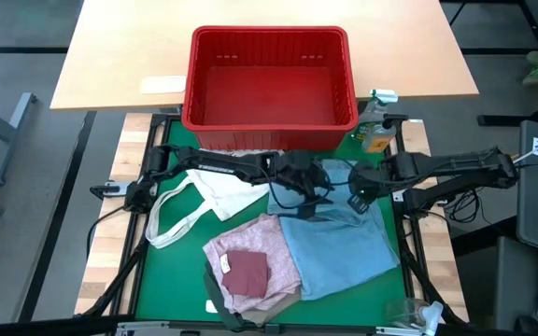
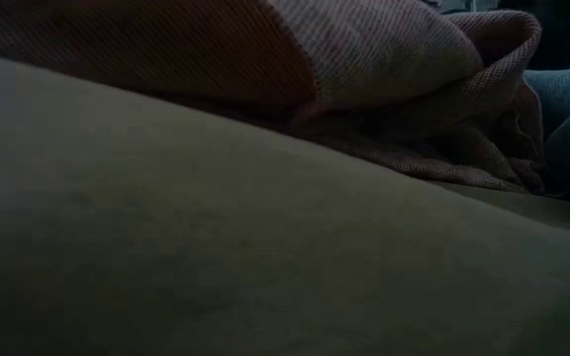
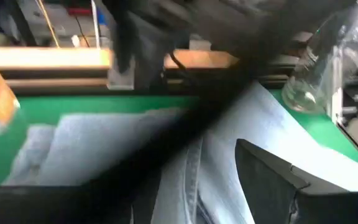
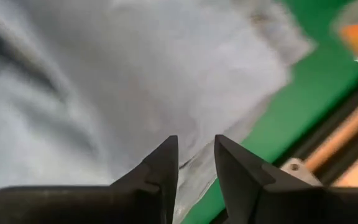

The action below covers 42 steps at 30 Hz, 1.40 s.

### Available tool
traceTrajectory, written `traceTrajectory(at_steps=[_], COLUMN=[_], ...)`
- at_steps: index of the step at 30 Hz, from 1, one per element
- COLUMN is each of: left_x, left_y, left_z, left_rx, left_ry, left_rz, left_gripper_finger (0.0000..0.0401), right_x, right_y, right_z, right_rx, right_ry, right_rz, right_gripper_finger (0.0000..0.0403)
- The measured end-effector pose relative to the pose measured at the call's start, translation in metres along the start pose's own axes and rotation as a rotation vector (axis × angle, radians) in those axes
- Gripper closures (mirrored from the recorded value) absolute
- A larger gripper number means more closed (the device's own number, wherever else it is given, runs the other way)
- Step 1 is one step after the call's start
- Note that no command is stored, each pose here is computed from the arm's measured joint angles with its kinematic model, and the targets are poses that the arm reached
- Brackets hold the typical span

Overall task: Fold laundry
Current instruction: Fold the blue jeans

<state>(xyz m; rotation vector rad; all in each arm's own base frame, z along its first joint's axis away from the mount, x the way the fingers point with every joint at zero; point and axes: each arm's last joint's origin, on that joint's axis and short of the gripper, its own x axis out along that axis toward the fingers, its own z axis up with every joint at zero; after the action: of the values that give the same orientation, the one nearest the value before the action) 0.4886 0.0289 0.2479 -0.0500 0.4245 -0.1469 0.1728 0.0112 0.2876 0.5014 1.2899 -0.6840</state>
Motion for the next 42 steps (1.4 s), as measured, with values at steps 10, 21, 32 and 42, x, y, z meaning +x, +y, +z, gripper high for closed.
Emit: traceTrajectory(at_steps=[10, 21, 32, 42], left_x=[0.000, 0.003, 0.004, 0.004], left_y=[-0.009, -0.024, -0.027, -0.028], left_z=[-0.019, -0.019, -0.019, -0.019], left_rx=[-0.034, 0.012, 0.018, 0.020], left_ry=[0.192, 0.194, 0.195, 0.197], left_rz=[-0.020, -0.026, -0.008, -0.005], left_gripper_finger=[0.0206, 0.0206, 0.0206, 0.0206], right_x=[-0.002, 0.030, 0.038, 0.041], right_y=[-0.016, -0.051, -0.056, -0.052], right_z=[-0.008, -0.022, -0.019, -0.016], right_rx=[0.168, 0.355, 0.412, 0.414], right_ry=[0.072, 0.056, 0.033, 0.073], right_rz=[-0.129, -0.019, -0.004, 0.024], right_gripper_finger=[0.0297, 0.0297, 0.0297, 0.0297])
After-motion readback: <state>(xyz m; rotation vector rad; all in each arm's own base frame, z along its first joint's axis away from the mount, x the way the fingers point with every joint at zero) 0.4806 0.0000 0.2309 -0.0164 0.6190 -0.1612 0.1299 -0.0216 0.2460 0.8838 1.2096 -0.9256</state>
